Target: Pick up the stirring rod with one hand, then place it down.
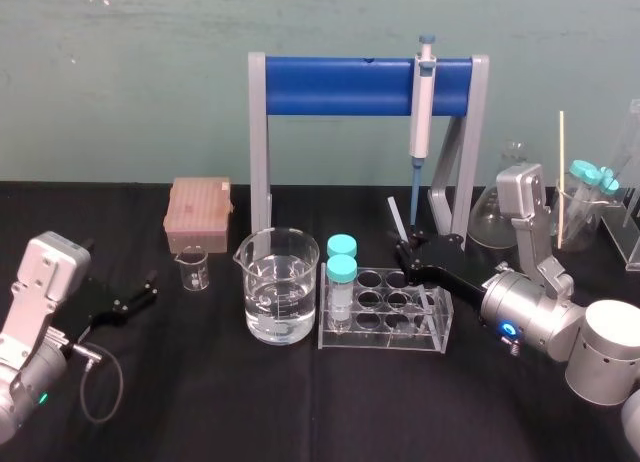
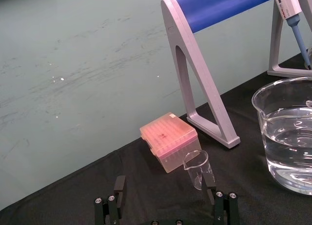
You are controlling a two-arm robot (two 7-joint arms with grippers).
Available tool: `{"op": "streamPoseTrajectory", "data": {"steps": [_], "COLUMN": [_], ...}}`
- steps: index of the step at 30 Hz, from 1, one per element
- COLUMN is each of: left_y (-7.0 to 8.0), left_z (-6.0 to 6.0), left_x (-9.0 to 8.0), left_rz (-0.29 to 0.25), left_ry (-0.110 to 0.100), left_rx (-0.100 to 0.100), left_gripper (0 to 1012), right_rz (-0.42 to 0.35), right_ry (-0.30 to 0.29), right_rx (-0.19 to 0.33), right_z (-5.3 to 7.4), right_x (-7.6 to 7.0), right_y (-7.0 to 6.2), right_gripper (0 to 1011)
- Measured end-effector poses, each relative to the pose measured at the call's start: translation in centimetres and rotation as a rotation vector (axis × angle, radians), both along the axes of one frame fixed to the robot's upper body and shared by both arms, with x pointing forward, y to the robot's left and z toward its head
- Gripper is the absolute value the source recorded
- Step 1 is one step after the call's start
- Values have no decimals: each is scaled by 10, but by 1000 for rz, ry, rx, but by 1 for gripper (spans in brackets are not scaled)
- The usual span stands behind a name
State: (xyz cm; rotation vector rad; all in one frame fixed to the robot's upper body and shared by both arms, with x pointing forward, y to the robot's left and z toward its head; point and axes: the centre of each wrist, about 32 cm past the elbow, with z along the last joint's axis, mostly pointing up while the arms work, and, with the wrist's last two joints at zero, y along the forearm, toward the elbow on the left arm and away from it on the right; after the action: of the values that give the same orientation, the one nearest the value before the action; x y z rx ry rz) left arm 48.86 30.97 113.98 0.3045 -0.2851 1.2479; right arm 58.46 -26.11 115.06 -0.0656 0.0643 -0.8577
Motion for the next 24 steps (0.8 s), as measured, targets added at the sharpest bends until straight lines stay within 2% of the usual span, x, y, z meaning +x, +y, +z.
{"op": "streamPoseTrajectory", "data": {"steps": [10,14,16,18,19,24], "left_y": [0,0,0,0,0,0], "left_z": [0,0,0,0,0,0], "left_x": [0,0,0,0,0,0], "left_rz": [0,0,0,0,0,0], "left_ry": [0,0,0,0,0,0], "left_rx": [0,0,0,0,0,0], "left_gripper": [1000,1000,1000,1000,1000,1000], "right_rz": [-1,-5,-8,-15,-15,-11], "right_ry": [-1,-24,-45,-102,-102,-229], "right_rx": [1,19,31,66,66,152], "right_z": [0,3,6,16,16,40], "right_x": [0,1,2,5,5,11], "right_y": [0,-1,-1,0,0,5], "right_gripper": [72,72,72,72,72,72]}}
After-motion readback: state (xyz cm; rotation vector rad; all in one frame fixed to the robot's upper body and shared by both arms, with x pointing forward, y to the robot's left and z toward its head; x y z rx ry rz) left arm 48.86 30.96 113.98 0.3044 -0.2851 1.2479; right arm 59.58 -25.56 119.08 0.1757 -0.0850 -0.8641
